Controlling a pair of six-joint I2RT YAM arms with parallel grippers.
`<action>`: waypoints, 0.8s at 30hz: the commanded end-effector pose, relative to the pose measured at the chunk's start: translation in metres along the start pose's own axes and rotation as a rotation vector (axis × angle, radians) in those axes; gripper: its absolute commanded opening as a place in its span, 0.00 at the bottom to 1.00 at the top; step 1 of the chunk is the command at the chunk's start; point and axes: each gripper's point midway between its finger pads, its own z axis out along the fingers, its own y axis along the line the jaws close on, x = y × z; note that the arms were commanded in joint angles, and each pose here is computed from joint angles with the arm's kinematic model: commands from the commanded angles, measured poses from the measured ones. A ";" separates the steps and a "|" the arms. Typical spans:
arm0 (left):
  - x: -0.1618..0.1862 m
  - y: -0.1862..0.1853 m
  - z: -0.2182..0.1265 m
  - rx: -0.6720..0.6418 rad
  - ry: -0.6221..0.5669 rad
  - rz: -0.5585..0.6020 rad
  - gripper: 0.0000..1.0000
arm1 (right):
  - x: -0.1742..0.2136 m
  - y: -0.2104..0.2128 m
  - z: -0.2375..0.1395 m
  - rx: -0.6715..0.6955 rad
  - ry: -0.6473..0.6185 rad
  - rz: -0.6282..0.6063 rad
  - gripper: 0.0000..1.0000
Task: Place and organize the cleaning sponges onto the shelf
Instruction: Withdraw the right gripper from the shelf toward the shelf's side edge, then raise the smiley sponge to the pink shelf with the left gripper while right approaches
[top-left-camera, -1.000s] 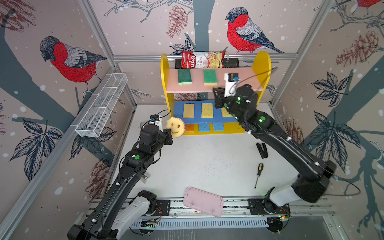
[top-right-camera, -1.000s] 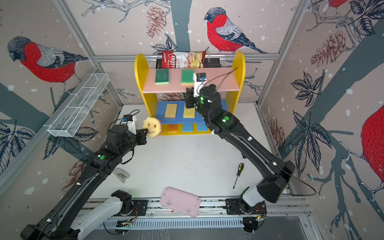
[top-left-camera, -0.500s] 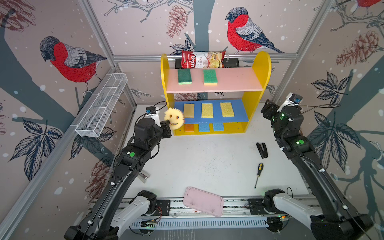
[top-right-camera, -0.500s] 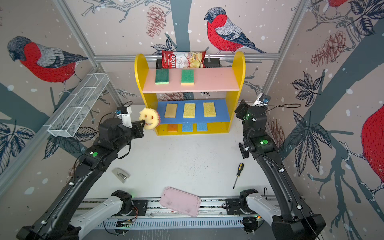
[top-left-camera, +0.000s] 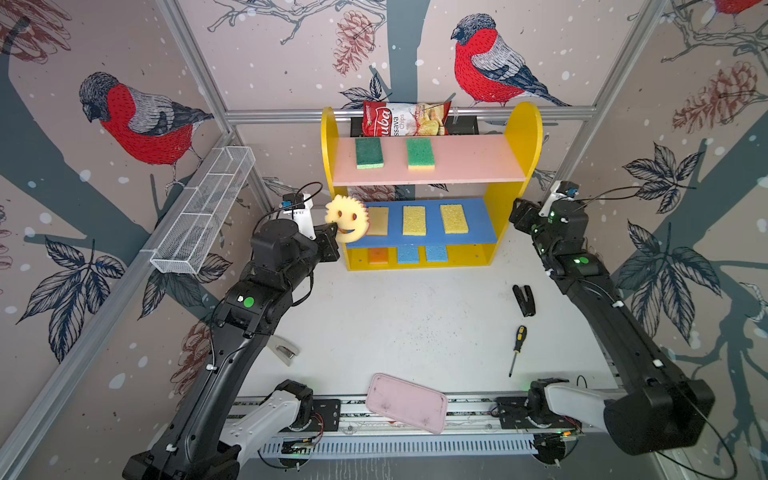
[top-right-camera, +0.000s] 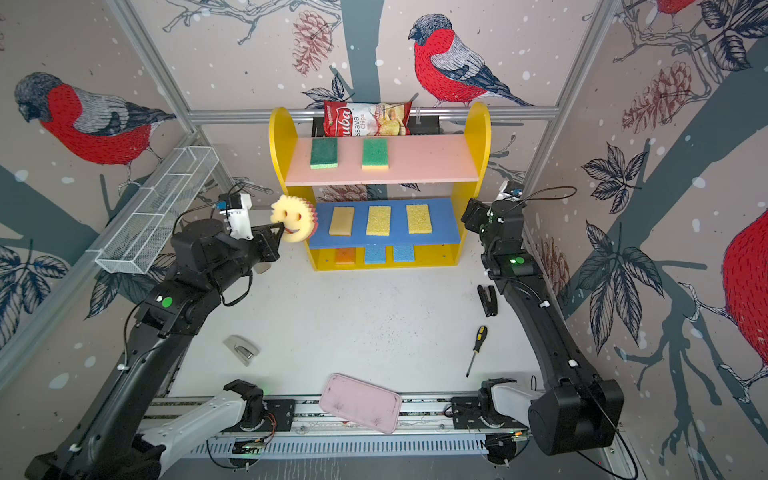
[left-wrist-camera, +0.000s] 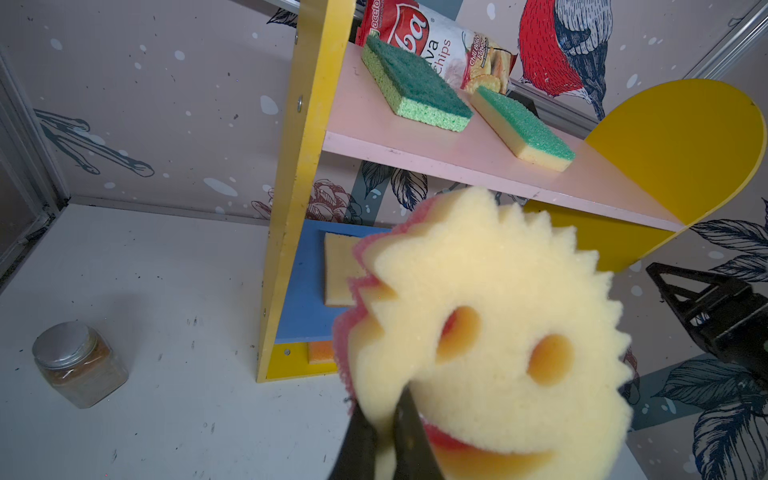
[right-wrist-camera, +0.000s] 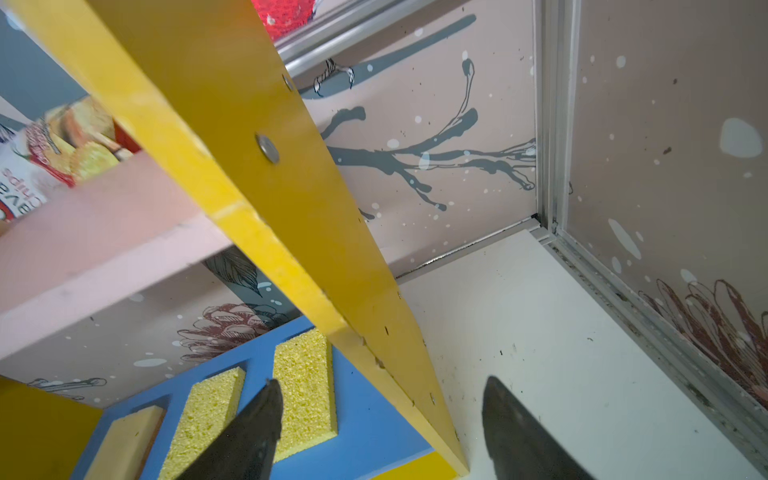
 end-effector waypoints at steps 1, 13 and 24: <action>0.000 -0.007 0.002 0.030 0.022 -0.023 0.09 | -0.003 0.011 0.018 -0.055 -0.040 -0.057 0.72; 0.008 -0.004 0.009 0.017 0.050 -0.064 0.09 | 0.010 0.026 0.036 -0.111 -0.042 -0.170 0.21; -0.003 -0.012 0.017 0.042 0.043 -0.066 0.09 | 0.000 0.039 -0.010 -0.155 -0.086 -0.184 0.01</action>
